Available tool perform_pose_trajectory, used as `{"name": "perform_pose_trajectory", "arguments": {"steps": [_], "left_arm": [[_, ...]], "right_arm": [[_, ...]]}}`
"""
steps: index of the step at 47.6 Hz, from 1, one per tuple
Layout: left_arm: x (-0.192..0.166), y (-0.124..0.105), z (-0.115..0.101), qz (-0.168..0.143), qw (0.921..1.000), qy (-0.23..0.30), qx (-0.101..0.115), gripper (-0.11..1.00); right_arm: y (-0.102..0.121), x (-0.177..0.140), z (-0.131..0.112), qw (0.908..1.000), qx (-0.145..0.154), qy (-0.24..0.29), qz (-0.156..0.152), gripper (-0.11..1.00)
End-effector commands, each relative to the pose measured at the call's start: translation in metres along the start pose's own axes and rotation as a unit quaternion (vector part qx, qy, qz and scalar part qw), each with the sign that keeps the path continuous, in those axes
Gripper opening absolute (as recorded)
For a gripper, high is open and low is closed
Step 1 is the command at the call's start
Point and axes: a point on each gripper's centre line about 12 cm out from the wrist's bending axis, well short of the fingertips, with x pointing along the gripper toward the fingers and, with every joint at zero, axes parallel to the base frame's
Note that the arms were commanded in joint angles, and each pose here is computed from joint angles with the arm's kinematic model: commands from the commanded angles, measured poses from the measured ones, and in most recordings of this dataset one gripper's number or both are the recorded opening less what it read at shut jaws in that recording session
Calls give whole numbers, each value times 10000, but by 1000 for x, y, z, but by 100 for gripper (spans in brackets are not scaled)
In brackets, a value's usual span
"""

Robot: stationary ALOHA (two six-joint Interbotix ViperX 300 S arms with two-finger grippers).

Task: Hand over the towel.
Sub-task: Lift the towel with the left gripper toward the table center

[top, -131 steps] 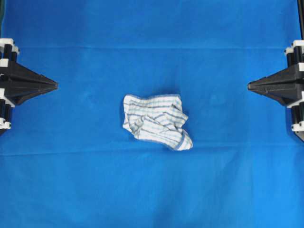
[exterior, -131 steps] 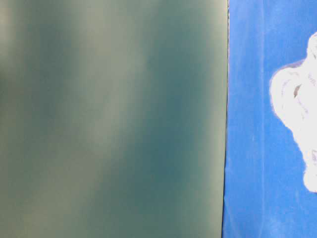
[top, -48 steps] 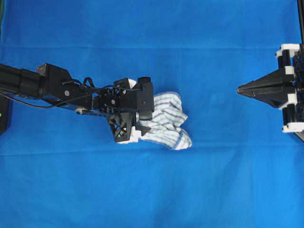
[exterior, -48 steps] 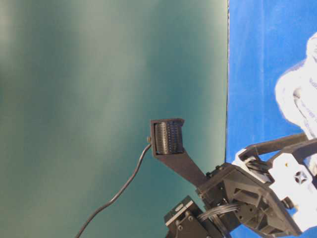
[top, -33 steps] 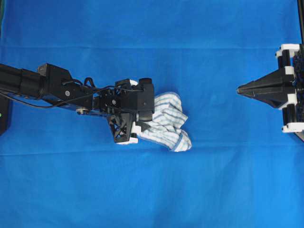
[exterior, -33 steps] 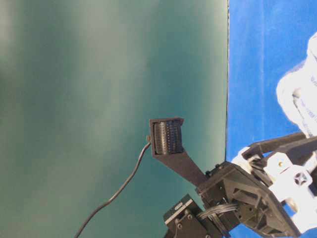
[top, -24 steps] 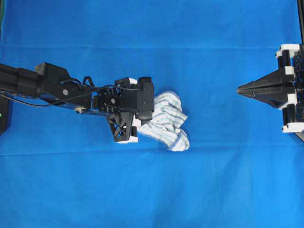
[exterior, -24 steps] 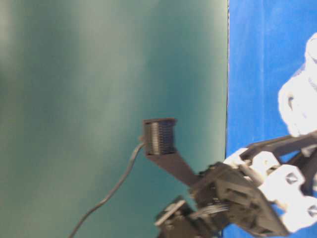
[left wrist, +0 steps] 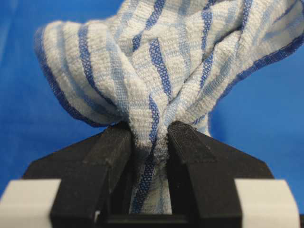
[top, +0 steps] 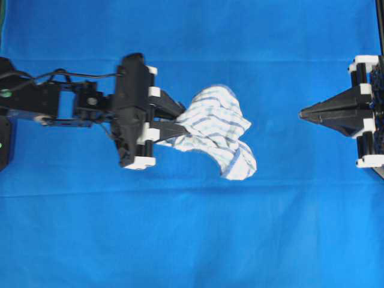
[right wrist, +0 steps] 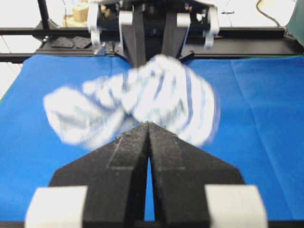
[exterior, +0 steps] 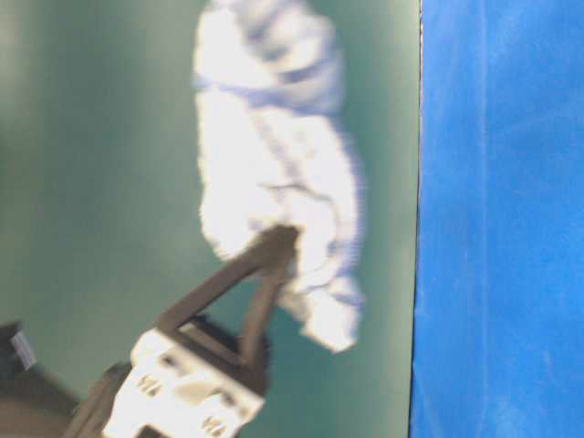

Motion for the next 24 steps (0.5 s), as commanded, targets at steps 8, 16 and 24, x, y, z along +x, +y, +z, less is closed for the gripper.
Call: {"name": "perform_pose_trajectory", "arguments": {"steps": [8, 16, 24], "left_arm": [[-39, -3, 28, -52, 9949, -1009, -8, 13], [-46, -3, 28, -54, 9936, -1131, -16, 13], [-45, -3, 28, -54, 9937, -1116, -16, 13]], "right_arm": [[0, 2, 9, 9998, 0, -184, -1, 0], [0, 2, 9, 9999, 0, -169, -1, 0], [0, 3, 10, 9998, 7, -176, -1, 0]]}}
